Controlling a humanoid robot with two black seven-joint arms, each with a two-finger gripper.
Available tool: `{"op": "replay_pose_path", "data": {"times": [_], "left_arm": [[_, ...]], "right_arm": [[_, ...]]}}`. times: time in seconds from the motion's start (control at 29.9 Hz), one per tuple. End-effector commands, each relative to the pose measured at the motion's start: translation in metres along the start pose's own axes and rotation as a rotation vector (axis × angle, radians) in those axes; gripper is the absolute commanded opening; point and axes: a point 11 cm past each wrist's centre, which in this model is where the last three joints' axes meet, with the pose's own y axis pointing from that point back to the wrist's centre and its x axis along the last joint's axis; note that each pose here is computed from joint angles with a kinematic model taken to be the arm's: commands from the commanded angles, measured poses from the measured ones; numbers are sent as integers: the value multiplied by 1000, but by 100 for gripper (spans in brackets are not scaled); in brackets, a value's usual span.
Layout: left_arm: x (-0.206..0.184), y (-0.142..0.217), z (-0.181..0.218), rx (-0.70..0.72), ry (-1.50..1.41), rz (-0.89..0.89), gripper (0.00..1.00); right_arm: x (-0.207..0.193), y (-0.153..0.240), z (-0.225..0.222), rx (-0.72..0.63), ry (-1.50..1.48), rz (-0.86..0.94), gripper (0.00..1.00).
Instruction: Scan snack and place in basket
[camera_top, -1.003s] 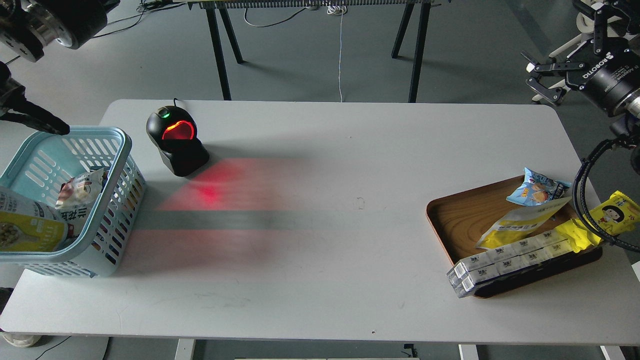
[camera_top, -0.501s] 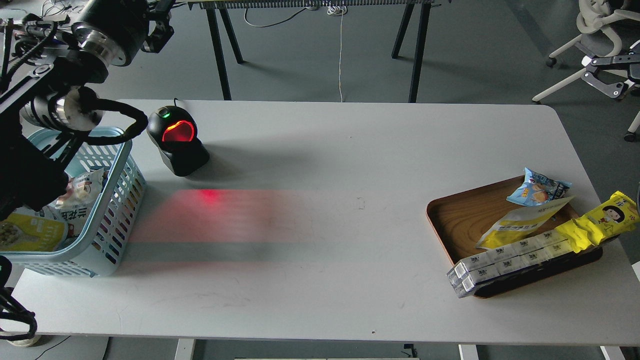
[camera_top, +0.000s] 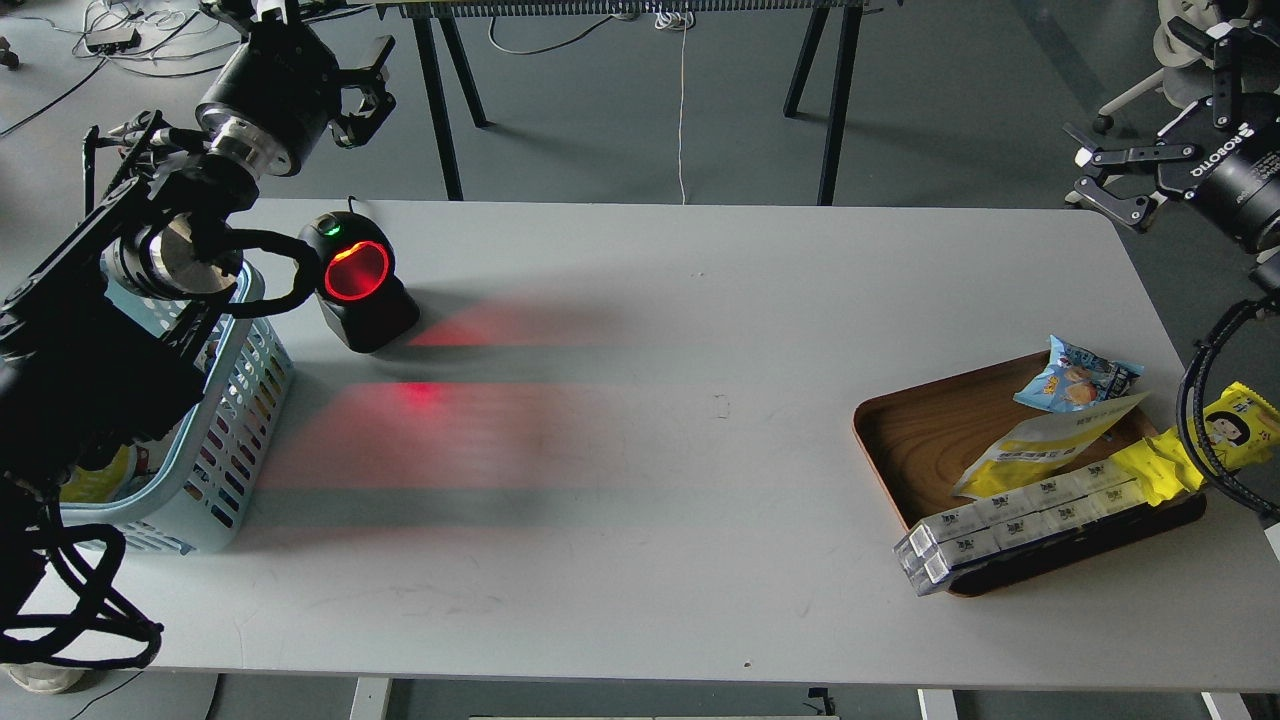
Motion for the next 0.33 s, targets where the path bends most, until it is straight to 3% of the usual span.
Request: {"op": "replay_pose_path", "data": {"times": [0.0,0.3], "left_arm": [[7,4,-2,-11,76,23,100],[9,5,-3,-4,71,31,100]], "right_arm": [[2,0,4,-7,-5,6,99],[0,-1,3,-2,-6,0,99]]}}
